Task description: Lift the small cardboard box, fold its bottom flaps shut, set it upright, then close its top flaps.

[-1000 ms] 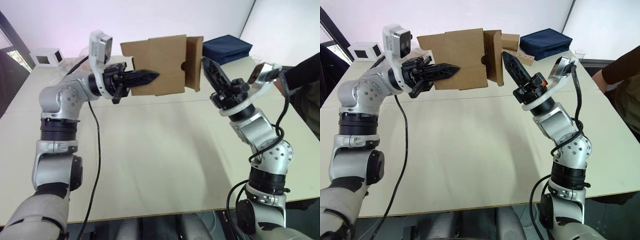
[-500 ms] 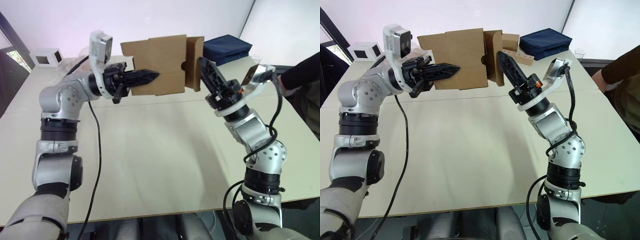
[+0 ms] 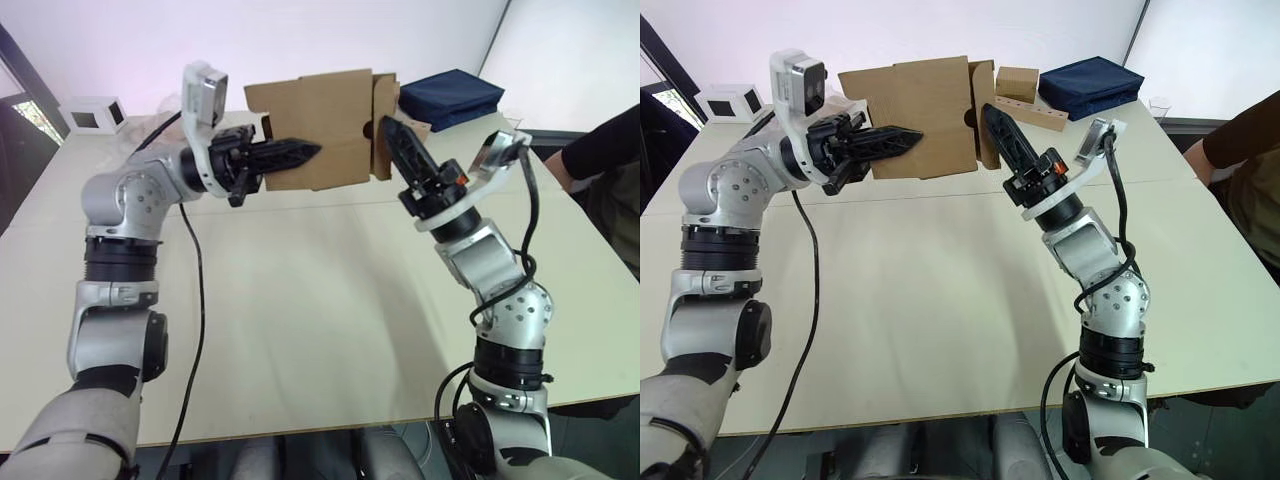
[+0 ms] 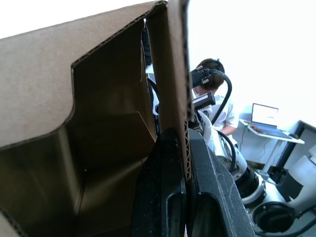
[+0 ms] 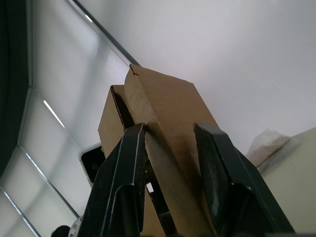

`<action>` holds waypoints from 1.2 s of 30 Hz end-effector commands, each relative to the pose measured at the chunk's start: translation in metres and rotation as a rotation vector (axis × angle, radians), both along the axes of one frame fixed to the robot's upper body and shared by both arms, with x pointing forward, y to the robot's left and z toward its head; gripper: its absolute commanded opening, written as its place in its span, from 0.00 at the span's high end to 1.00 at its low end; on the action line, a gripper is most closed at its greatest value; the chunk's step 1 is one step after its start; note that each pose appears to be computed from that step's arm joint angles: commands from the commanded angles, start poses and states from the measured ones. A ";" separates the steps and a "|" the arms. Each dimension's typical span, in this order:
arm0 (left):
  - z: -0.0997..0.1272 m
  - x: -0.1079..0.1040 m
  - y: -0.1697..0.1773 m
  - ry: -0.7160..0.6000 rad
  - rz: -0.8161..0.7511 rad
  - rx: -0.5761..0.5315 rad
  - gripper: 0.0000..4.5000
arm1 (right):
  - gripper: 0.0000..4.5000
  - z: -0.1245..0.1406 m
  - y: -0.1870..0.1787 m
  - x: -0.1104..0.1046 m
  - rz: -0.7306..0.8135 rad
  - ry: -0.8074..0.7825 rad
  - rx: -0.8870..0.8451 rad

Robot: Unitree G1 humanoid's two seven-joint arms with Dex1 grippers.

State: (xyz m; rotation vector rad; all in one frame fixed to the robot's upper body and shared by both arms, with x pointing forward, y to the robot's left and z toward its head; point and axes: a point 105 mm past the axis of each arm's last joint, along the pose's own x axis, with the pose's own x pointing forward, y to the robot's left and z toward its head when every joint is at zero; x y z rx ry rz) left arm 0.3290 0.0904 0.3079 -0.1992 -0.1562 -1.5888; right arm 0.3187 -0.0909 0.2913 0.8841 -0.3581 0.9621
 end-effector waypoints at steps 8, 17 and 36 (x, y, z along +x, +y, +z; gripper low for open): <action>0.016 -0.003 0.002 -0.057 0.002 -0.060 1.00 | 0.66 0.017 0.033 -0.027 0.101 -0.098 -0.004; 0.019 -0.005 0.002 -0.039 -0.016 -0.086 1.00 | 0.66 0.013 0.037 -0.032 0.159 -0.072 0.039; 0.022 -0.019 0.011 0.003 -0.072 -0.099 1.00 | 0.66 0.019 -0.011 -0.035 0.127 -0.081 0.080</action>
